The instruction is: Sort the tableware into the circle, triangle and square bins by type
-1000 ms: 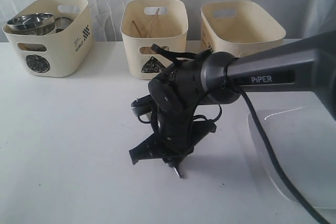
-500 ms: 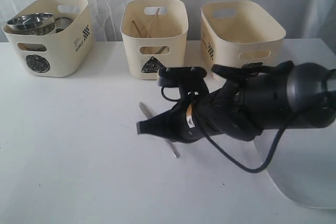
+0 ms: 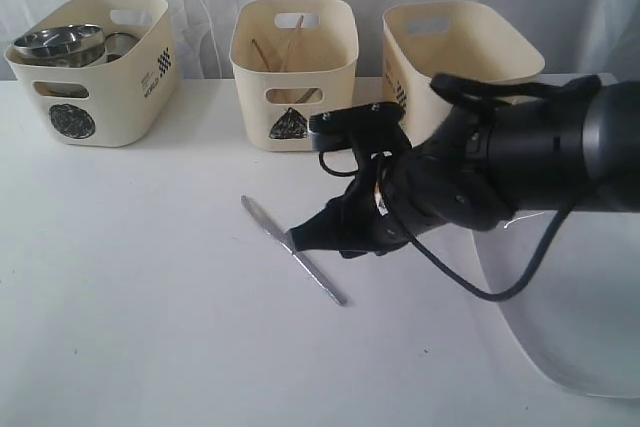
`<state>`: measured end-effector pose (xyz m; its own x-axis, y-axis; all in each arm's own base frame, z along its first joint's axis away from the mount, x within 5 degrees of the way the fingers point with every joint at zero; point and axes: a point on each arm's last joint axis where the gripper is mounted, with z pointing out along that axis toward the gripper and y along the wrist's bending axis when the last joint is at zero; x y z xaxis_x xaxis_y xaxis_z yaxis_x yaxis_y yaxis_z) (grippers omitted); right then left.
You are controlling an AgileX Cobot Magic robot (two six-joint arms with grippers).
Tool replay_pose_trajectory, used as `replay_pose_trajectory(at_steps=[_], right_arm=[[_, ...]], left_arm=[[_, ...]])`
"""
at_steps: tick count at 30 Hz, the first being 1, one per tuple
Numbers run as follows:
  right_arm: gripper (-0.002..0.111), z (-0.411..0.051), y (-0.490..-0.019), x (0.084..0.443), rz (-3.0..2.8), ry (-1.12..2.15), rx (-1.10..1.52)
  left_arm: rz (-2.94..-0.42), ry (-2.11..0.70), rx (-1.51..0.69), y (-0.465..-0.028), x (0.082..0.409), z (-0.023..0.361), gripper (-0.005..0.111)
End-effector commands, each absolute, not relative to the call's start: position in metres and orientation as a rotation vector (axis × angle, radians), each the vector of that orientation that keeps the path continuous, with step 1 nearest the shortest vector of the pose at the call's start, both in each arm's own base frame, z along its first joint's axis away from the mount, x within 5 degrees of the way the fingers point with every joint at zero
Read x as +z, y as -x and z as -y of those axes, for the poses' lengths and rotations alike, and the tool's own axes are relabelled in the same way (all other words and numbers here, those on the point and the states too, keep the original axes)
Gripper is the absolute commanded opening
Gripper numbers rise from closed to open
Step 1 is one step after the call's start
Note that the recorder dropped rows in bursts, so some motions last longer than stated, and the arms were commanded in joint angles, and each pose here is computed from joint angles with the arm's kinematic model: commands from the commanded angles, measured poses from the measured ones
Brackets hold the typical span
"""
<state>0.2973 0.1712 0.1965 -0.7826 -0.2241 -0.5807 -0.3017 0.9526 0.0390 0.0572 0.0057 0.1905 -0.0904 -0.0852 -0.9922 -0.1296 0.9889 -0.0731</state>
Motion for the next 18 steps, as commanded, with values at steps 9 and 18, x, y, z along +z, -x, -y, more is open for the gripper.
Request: replay_pose_trajectory(at_steps=[9, 18], right_arm=[[0.047, -0.214, -0.347, 0.211, -2.702, 0.808, 0.049], [0.047, -0.238, -0.356, 0.172, -2.795, 0.89, 0.007]], left_arm=[[-1.657, 0.173, 0.031, -0.057, 0.19, -0.006, 0.0], [-1.657, 0.173, 0.031, -0.057, 0.19, -0.006, 0.0]])
